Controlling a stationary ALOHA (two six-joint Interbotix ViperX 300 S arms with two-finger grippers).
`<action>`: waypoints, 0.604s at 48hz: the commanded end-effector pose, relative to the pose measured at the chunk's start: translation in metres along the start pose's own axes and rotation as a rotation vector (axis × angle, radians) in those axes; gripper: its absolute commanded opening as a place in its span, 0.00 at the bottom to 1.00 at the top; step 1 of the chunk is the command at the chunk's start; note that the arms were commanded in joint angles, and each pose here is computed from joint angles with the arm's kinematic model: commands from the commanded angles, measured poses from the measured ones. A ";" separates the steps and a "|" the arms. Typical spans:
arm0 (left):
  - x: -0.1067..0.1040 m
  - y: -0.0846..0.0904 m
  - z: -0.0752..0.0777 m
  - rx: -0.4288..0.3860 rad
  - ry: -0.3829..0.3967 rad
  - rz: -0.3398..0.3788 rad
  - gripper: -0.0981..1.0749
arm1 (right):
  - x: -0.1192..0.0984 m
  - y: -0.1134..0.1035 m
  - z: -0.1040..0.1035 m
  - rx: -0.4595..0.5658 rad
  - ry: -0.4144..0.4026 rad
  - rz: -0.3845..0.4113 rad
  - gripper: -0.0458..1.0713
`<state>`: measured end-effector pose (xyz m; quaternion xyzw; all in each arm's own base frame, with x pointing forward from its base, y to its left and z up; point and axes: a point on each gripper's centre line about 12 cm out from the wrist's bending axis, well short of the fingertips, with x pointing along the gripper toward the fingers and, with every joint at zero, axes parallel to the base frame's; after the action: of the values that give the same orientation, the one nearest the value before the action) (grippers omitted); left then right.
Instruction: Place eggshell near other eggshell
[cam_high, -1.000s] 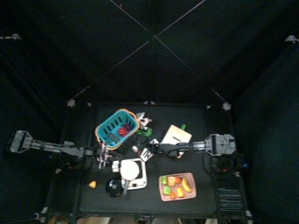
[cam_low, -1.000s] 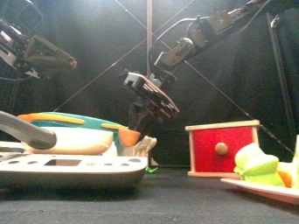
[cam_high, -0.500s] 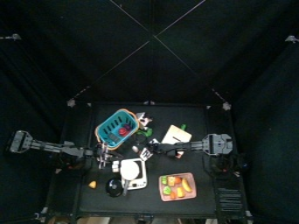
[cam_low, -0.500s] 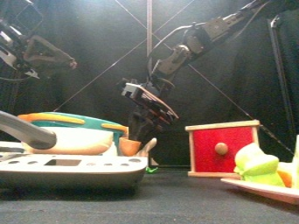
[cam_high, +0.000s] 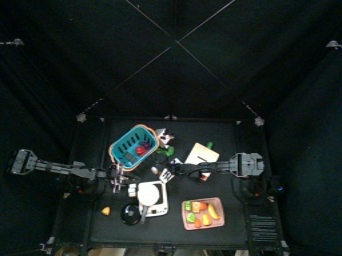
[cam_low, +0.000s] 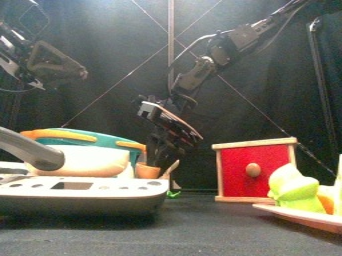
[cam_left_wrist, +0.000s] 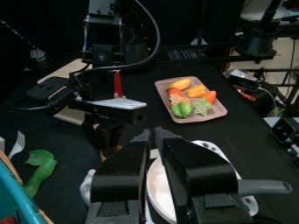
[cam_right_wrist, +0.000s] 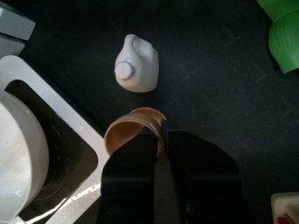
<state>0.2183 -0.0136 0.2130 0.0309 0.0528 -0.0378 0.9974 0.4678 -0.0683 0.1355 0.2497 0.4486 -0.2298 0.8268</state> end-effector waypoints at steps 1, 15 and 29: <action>0.002 0.000 0.005 0.002 -0.011 0.001 0.58 | -0.013 0.004 0.014 0.008 -0.039 0.021 0.48; 0.003 0.001 0.005 0.002 0.009 0.001 0.58 | -0.013 0.006 0.014 0.003 -0.035 0.019 0.49; 0.003 0.000 0.003 0.002 0.014 0.000 0.58 | -0.013 0.007 0.016 -0.009 -0.026 -0.001 0.50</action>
<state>0.2178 -0.0134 0.2087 0.0331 0.0711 -0.0377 0.9962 0.4693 -0.0691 0.1358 0.2430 0.4591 -0.2355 0.8214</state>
